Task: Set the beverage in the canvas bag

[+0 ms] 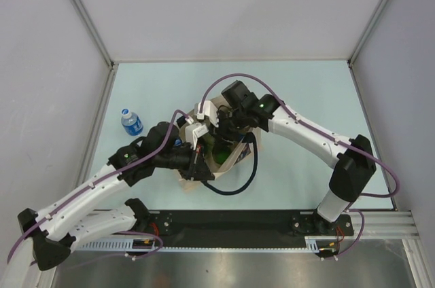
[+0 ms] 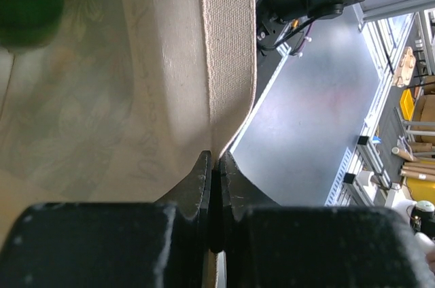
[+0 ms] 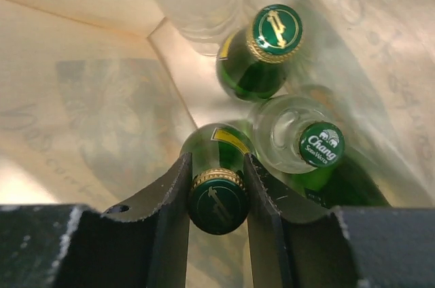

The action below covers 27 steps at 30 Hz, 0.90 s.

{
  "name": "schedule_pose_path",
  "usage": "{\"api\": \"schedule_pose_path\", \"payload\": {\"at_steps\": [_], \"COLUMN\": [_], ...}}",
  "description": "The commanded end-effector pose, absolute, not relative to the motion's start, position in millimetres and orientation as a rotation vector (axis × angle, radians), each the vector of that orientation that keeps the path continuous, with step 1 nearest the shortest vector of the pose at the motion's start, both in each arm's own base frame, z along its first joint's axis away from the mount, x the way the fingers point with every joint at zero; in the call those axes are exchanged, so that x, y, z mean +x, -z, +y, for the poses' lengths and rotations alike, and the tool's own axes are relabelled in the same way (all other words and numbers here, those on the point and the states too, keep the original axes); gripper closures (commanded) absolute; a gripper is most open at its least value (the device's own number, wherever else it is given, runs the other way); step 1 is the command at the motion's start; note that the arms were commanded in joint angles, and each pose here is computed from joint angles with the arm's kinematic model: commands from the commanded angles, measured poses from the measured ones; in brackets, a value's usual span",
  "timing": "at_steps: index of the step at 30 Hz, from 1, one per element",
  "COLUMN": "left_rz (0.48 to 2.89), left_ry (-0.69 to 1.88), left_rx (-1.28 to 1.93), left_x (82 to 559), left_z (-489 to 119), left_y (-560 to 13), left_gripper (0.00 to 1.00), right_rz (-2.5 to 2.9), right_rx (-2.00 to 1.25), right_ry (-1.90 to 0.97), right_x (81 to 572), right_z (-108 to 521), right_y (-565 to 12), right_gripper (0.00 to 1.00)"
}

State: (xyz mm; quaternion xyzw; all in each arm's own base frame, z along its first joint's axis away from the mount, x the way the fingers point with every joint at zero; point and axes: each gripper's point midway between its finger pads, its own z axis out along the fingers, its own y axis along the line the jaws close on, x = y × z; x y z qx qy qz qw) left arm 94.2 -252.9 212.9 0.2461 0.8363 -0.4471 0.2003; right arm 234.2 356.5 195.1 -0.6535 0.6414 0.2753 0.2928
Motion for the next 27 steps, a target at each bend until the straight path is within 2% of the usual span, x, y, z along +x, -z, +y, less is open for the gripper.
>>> {"api": "schedule_pose_path", "payload": {"at_steps": [1,9,24,25,27], "left_rz": [2.204,2.123,2.007,2.015,2.048], "left_ry": [1.313,1.251,1.295,1.292,1.294], "left_rx": [0.702,0.652,0.618,0.619,0.623], "left_x": [94.2,109.1,122.8,122.8,120.0], "left_z": [-259.1,-246.4,-253.9,-253.5,-252.7], "left_y": [-258.2,-287.8,-319.9,-316.7,-305.0], "left_gripper": [1.00,1.00,1.00,1.00,1.00], "right_rz": [1.573,1.593,1.612,1.614,1.618], "right_rx": [-1.673,-1.665,-1.764,-1.766,-1.764], "right_ry": [-0.645,-0.546,-0.678,-0.680,-0.691], "right_x": [243.2,253.9,220.5,219.8,218.8], "right_z": [359.8,349.5,347.5,347.2,344.9], "right_y": [-226.7,-209.2,-181.7,-181.4,-184.5], "right_gripper": [1.00,1.00,1.00,0.99,0.90]}}
